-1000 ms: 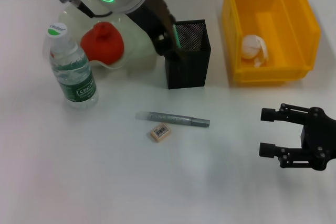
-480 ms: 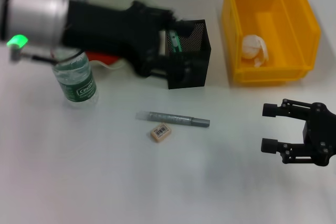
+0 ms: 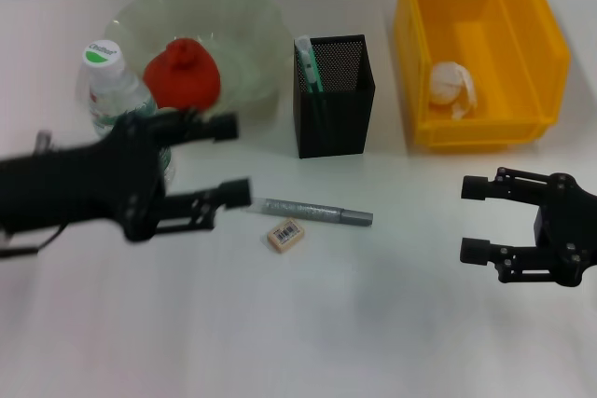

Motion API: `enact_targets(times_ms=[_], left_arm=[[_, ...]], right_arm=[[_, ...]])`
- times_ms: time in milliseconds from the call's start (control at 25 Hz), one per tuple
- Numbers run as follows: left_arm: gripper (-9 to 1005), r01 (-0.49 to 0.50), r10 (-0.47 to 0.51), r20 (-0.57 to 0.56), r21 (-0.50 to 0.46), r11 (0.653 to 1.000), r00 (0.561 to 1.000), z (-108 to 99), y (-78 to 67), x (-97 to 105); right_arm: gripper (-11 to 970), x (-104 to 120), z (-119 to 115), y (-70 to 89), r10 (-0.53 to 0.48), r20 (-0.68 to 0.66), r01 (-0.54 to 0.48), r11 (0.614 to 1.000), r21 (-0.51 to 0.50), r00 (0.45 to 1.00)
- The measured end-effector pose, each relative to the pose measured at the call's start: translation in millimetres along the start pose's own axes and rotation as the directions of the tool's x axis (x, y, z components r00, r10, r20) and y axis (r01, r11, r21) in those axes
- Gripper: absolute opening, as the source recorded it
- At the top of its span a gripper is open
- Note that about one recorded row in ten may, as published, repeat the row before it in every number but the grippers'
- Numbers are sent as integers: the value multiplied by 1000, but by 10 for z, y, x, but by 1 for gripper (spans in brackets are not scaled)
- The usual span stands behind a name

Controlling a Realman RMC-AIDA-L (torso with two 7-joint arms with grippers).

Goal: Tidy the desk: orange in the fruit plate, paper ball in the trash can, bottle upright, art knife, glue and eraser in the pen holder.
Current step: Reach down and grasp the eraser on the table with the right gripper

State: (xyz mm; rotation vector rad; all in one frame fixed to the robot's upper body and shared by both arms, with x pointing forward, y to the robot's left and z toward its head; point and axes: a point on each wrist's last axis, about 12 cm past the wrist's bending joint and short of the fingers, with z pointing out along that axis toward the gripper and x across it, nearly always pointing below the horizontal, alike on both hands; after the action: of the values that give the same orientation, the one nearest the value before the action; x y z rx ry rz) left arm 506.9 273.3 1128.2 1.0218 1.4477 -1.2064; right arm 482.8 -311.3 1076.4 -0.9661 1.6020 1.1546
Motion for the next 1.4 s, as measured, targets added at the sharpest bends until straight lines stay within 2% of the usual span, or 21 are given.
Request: enact_targets(times_ms=[40, 80, 160, 200, 320, 360, 440, 480, 520, 800, 1000, 1200, 1240, 1400], left_arm=[[748, 0, 0, 0, 0, 1000, 1000, 0, 0, 0], [748, -5, 7, 43, -41, 999, 999, -154, -84, 347], [747, -5, 7, 43, -41, 999, 999, -154, -84, 347], [747, -7, 9, 40, -58, 998, 999, -208, -133, 481], [746, -7, 9, 40, -58, 998, 999, -208, -133, 481], [746, -7, 9, 26, -64, 998, 1000, -225, -171, 571], [745, -7, 9, 26, -64, 998, 1000, -225, -171, 571], [745, -4, -7, -89, -114, 994, 996, -261, -256, 848], [744, -4, -10, -114, -123, 992, 993, -265, -270, 900], [743, -28, 13, -131, -113, 993, 991, -248, -294, 939], [742, -52, 38, -129, -105, 993, 991, -239, -301, 938], [742, -68, 54, -131, -105, 992, 990, -224, -292, 939], [742, -71, 57, -132, -105, 992, 990, -223, -290, 939], [742, -77, 61, -139, -110, 991, 988, -221, -273, 938]], right_arm=[[819, -7, 1, -2, 1, 0, -1, 1000, -3, 1000], [819, -16, 2, -5, 2, 0, -2, 1000, -6, 1000], [819, -35, 10, -16, 3, -1, -3, 1000, -11, 1000], [819, -45, 13, -23, 4, -3, -4, 1000, -13, 1000], [819, -74, 23, -48, 7, -10, -7, 1000, -18, 1000], [819, -74, 23, -48, 7, -10, -7, 1000, -18, 1000], [819, -88, 31, -66, 12, -17, -12, 1000, -20, 1000], [819, -95, 36, -72, 14, -20, -15, 1000, -21, 1000], [819, -100, 41, -77, 17, -22, -17, 1000, -23, 1000], [819, -188, 57, -133, 22, -39, -23, 999, -29, 999], [819, -411, 85, -249, 40, -111, -45, 998, -41, 993], [818, -706, 264, -385, 32, -241, -51, 996, -74, 970], [818, -812, 361, -435, 17, -286, -43, 995, -85, 958], [818, -938, 527, -493, -11, -354, -27, 994, -104, 935]])
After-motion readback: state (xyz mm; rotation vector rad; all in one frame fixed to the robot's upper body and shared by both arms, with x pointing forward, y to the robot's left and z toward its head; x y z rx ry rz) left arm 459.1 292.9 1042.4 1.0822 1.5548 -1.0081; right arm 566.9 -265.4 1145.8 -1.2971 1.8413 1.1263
